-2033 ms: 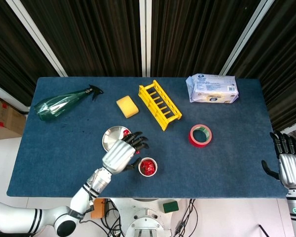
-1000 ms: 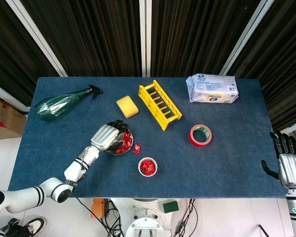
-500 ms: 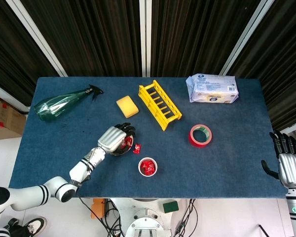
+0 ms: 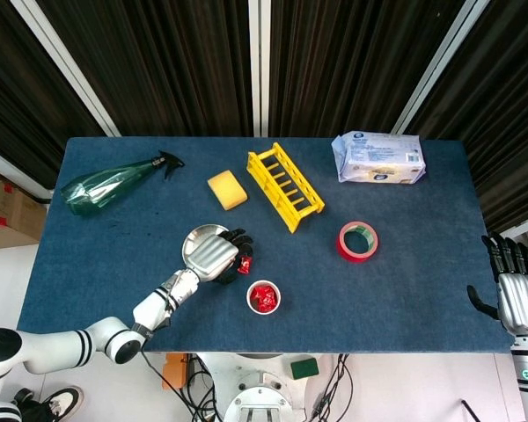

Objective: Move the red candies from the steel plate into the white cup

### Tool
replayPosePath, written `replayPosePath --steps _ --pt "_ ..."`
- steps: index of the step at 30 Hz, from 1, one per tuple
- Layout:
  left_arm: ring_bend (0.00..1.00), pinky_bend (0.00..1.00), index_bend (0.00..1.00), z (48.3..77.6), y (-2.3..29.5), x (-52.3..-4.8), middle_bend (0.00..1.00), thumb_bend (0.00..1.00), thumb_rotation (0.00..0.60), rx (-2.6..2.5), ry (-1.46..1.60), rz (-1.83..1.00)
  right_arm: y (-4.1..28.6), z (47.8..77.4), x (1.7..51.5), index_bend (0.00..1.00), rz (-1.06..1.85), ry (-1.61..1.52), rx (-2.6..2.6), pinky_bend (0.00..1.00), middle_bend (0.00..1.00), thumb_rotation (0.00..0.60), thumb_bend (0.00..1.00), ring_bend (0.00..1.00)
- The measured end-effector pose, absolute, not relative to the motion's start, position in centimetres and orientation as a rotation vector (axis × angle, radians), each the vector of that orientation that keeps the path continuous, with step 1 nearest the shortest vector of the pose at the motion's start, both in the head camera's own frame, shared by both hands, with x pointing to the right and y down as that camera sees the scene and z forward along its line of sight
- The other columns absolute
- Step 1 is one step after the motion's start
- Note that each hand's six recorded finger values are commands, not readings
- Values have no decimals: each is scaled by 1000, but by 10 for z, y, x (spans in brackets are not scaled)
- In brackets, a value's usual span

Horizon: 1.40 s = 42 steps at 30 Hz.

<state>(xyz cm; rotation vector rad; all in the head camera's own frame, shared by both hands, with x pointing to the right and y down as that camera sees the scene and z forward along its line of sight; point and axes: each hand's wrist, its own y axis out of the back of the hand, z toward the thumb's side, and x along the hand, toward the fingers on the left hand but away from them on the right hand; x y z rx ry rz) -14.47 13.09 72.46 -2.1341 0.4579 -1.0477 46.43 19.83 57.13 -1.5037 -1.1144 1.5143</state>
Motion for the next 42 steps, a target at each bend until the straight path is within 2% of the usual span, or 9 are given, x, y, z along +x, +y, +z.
replayPosePath --steps 25,42 --pt "72 226 307 740 131 -145 157 255 600 -2120 413 -1106 202 558 464 0 1458 -1151 -1497 0 0 600 302 0" --pt "71 227 361 741 131 -142 157 263 600 -2136 419 -1108 201 560 466 0 1467 -1153 -1496 0 0 600 303 0"
